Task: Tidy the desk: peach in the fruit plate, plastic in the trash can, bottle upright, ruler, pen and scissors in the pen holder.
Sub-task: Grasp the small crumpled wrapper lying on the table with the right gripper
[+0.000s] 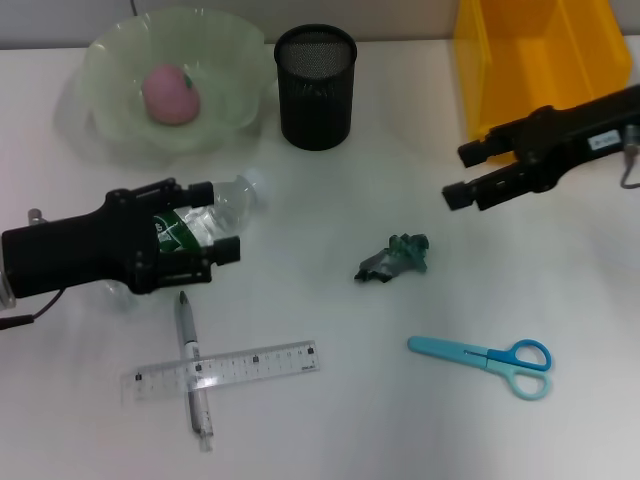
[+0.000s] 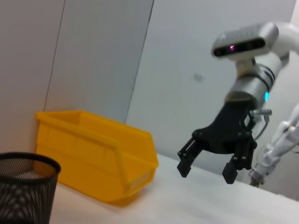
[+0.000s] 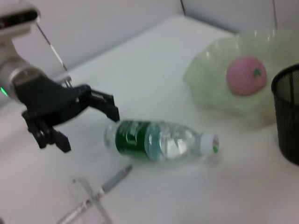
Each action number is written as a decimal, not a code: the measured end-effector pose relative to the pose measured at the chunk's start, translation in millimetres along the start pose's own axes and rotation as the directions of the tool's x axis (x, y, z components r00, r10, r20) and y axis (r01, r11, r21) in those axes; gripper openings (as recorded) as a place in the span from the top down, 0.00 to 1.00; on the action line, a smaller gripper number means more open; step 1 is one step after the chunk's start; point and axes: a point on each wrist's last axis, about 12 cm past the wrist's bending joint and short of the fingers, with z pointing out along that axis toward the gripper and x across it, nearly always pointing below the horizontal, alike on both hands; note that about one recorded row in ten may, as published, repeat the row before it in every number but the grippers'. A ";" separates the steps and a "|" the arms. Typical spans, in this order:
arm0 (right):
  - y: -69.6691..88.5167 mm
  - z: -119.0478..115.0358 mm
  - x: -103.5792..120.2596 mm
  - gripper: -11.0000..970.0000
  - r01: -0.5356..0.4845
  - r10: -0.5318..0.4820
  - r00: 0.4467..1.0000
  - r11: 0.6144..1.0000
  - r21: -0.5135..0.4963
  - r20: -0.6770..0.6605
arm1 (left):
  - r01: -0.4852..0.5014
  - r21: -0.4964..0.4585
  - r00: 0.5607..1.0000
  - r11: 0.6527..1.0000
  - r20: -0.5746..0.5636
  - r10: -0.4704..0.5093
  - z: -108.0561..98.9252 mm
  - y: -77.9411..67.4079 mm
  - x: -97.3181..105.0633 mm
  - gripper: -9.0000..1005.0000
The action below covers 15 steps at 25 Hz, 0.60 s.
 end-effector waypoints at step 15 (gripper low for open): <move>14.7 79.1 -24.2 0.20 0.318 -0.301 0.913 0.948 0.019 -0.274 | -0.016 0.013 0.999 1.000 -0.041 0.016 0.5 -0.6 2.4 0.14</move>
